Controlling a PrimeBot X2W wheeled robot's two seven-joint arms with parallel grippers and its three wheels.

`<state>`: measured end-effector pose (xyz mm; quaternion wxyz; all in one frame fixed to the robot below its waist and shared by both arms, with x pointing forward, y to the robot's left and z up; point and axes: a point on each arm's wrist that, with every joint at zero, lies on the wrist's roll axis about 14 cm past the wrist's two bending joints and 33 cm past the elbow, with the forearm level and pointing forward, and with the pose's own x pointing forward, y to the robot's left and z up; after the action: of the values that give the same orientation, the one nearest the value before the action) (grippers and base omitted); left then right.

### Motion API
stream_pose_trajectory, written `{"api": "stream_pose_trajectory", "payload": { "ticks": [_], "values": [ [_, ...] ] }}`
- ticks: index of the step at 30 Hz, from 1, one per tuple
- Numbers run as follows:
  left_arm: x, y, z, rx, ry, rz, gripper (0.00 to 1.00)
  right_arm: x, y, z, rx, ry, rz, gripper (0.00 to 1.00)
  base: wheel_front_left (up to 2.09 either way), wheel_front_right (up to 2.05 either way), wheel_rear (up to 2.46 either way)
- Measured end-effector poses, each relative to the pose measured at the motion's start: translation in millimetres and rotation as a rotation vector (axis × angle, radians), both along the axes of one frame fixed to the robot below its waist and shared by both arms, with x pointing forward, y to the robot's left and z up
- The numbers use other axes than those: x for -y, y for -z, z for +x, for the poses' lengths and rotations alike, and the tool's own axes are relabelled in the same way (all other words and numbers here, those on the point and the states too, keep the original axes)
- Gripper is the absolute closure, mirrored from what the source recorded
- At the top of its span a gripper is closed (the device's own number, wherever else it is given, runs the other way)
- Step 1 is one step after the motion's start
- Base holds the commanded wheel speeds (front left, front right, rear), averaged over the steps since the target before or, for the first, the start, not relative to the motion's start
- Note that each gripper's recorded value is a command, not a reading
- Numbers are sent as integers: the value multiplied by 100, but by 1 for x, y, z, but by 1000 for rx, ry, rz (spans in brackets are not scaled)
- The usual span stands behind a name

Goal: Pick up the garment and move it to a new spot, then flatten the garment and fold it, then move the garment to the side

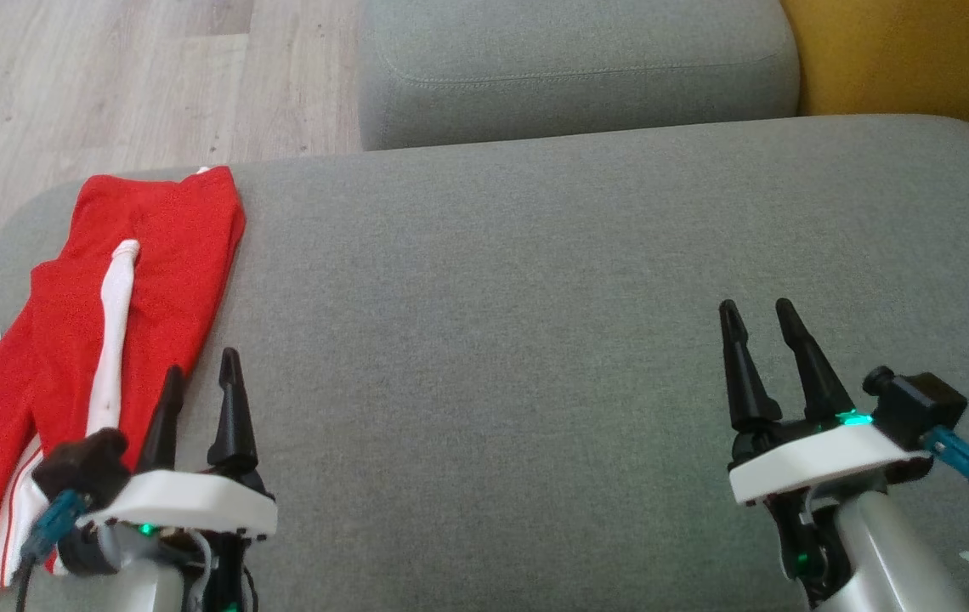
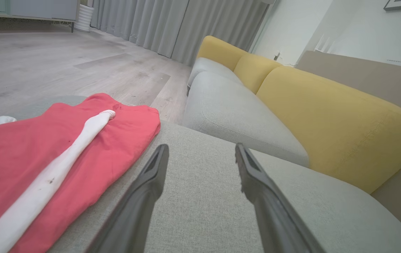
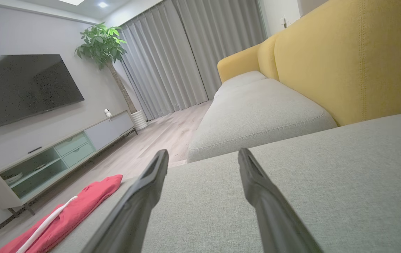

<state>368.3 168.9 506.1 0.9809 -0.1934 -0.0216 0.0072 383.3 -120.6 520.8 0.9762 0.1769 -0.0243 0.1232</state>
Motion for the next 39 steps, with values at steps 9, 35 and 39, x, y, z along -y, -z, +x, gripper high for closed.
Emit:
{"api": "stream_pose_trajectory", "payload": {
  "ticks": [9,35,39],
  "values": [
    [3,-8,1,37,5,102,0,-6,-5,-1,50,-21,-91,0,0,0,0],
    [4,-14,2,67,8,187,0,-15,-9,-1,92,-51,-173,0,0,0,0],
    [-1,-11,-1,58,-7,188,0,-20,-9,1,94,-64,-173,0,0,0,0]
  ]
}}
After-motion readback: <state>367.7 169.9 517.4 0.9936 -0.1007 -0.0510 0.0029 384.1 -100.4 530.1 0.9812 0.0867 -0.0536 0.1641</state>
